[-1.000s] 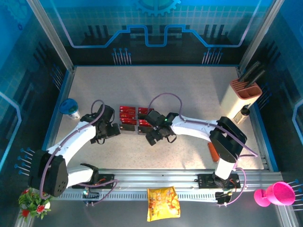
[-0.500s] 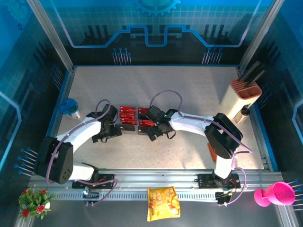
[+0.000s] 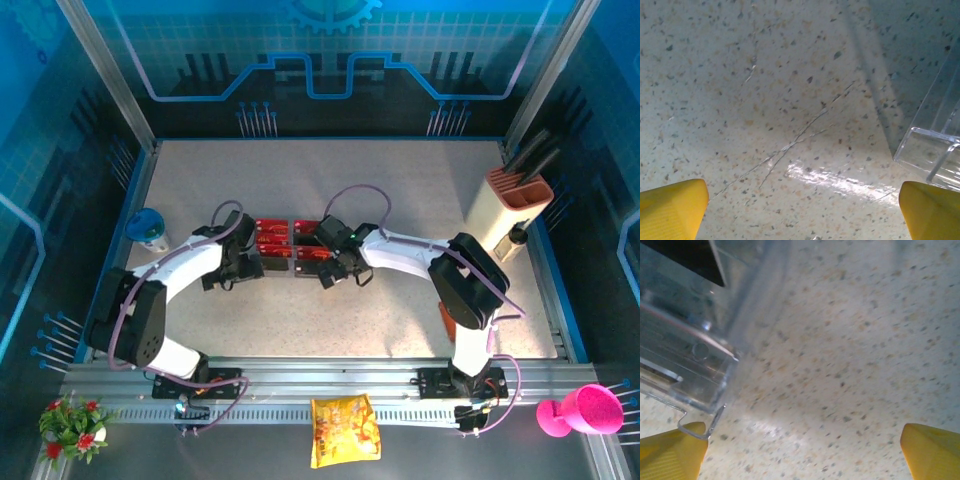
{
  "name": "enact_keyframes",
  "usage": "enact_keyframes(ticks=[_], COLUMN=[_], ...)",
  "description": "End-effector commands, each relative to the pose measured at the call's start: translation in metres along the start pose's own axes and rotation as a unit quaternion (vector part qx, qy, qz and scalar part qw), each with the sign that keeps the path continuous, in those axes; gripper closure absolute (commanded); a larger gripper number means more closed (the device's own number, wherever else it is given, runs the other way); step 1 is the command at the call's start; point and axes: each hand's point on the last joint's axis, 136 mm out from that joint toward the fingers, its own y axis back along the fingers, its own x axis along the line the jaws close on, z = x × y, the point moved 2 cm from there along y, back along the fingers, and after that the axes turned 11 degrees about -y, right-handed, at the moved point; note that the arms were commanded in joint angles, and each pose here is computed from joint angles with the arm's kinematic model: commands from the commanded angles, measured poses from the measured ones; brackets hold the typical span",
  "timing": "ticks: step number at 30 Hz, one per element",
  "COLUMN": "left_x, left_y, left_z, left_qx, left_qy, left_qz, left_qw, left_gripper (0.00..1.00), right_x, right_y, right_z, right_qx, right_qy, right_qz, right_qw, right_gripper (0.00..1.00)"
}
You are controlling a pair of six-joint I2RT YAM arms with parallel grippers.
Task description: Put the credit cards into the card holder
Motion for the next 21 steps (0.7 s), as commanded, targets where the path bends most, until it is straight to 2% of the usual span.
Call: enact_keyframes(ticks=[1,12,18,21], left_x=[-0.01,-0.034,-0.043,-0.047], left_y=[0.0,-0.002,0.026,0.042], left_z=[0.014,0.046,0.041,0.036], left_qx=[-0.01,-0.026,-0.042,-0.068], left_qy=[-0.014,-0.044,-0.034,-0.015], left_qz=[-0.005,-0.016,-0.074,-0.12], left_qw=[1.0,0.999,0.996,0.99], left_gripper=[0.01,0.01,0.01,0.01], right_x=[-0.015,-0.049,-0.059,-0.066], right_y=[-0.004,-0.007,0.02,0.036], right_z=[0.014,0.042,0.039,0.036], right_qx=[-0.005,-0.009,-0.019,-0.029], right_qy=[-0.024,-0.05,-0.068,-0.091], right_qz=[-0.023,-0.031,-0.005,0.004], right_qw=[0.999,0.998,0.998,0.995], right_gripper=[0.0,0.0,0.0,0.0])
